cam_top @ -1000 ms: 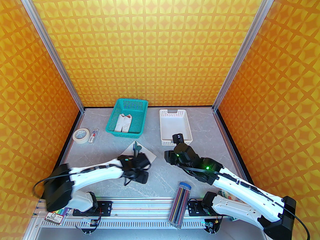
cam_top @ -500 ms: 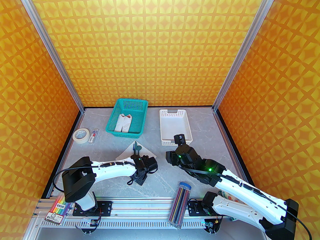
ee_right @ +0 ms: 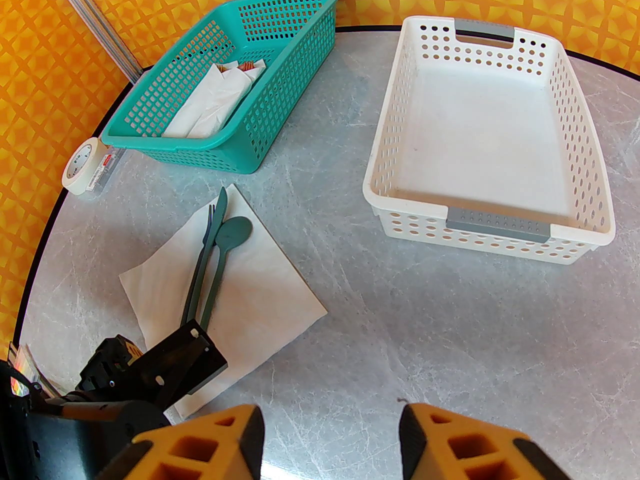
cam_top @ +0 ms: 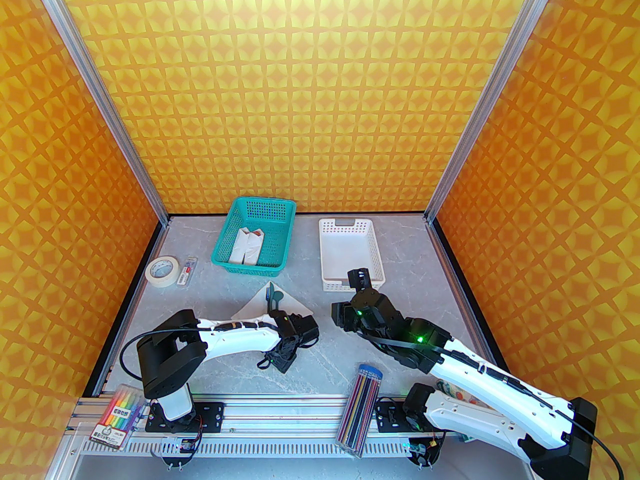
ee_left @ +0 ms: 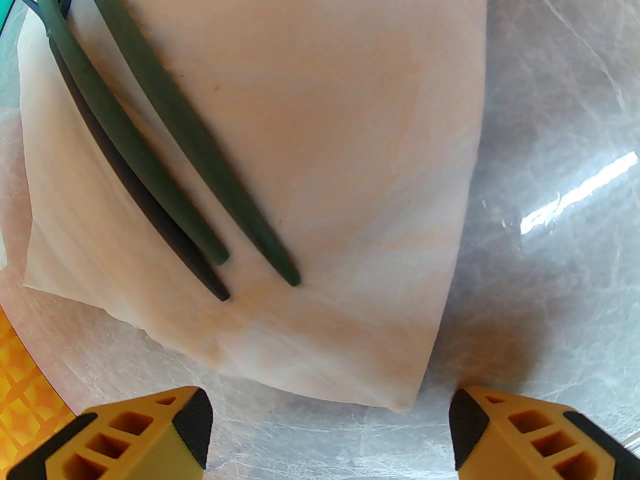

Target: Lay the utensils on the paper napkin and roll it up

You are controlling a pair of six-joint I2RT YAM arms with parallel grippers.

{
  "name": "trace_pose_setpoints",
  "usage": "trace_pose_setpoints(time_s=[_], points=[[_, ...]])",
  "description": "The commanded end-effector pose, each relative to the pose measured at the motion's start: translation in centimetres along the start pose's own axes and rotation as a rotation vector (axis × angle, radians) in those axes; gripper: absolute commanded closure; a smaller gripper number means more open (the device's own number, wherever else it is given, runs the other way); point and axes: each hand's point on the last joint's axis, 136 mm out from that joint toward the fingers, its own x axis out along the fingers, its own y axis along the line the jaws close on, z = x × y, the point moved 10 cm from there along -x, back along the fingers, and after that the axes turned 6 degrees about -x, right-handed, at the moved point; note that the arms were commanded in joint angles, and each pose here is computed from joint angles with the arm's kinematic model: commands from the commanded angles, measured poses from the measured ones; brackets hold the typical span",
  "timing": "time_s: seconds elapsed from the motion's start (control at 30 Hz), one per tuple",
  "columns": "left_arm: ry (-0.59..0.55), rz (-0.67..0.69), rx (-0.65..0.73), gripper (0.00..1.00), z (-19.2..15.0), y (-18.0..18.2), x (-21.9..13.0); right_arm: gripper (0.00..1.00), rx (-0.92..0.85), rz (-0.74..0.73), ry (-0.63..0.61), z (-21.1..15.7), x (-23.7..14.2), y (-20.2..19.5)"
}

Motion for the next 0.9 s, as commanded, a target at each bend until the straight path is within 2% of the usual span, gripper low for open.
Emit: trace_pose_setpoints(time_s=[0.0, 0.53, 0.87], points=[[-0.032, 0.044, 0.013, 0.16, 0.5, 0.0, 0.4, 0.5, -0.026, -0.026, 0.021, -0.5, -0.1, -0.4], [-0.072, 0.097, 0.004, 0.16, 1.5, 1.7, 0.2, 0.5, -0.027, 0.002, 0.056, -1.0, 0.2, -0.2], [-0.142, 0.061, -0.025, 0.16, 2.1, 2.7, -1.5, 0.5, -0.027, 0.075, 0.099, -2.0, 1.0, 0.3]])
